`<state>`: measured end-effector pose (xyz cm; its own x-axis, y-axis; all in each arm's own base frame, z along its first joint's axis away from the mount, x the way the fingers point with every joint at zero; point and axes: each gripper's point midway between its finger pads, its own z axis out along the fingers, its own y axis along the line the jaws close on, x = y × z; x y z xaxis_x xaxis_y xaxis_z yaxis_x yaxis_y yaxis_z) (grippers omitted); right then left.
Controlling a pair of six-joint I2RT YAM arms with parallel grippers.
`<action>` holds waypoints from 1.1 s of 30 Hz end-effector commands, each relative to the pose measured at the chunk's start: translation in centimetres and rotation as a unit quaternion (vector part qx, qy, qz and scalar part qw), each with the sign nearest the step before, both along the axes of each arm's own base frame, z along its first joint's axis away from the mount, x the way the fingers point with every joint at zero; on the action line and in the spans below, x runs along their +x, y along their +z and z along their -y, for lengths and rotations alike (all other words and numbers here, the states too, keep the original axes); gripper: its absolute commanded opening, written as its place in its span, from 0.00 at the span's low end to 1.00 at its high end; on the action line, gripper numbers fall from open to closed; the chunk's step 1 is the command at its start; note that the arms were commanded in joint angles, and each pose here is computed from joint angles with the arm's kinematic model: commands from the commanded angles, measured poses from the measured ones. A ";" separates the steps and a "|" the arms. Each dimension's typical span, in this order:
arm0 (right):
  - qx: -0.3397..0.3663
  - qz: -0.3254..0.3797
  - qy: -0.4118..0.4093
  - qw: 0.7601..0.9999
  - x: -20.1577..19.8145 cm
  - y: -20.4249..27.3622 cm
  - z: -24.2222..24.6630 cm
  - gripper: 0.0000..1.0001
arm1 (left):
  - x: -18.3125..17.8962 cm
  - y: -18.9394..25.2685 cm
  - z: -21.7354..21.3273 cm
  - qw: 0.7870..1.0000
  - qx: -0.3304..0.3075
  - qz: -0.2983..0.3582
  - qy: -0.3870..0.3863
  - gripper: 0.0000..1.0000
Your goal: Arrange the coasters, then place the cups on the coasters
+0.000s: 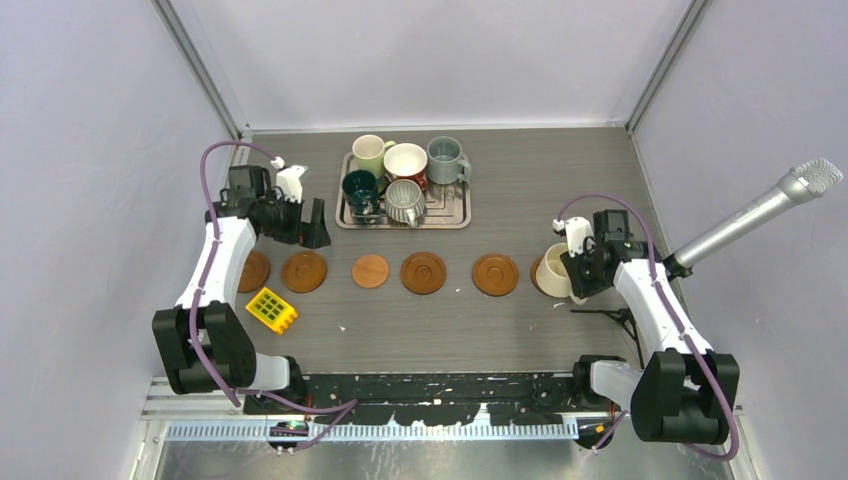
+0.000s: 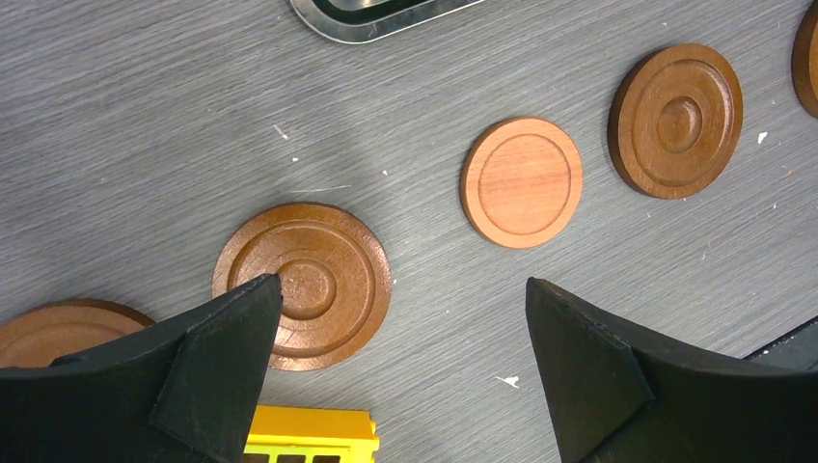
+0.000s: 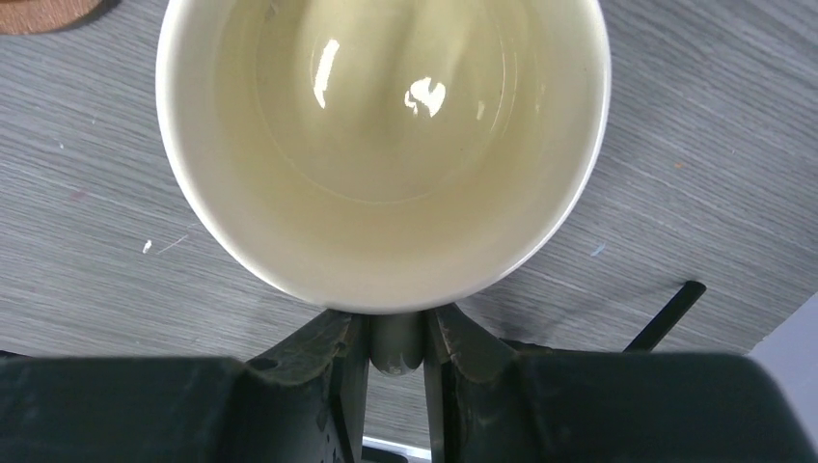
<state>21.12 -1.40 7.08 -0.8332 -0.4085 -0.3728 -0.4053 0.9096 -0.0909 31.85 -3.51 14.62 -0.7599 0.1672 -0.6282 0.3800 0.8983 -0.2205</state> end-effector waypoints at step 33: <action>-0.059 0.036 0.024 0.997 3.3 0.3 2.4 0.48 | 0.6 2.0 -0.2 1.000 0.010 0.030 -0.001 1.00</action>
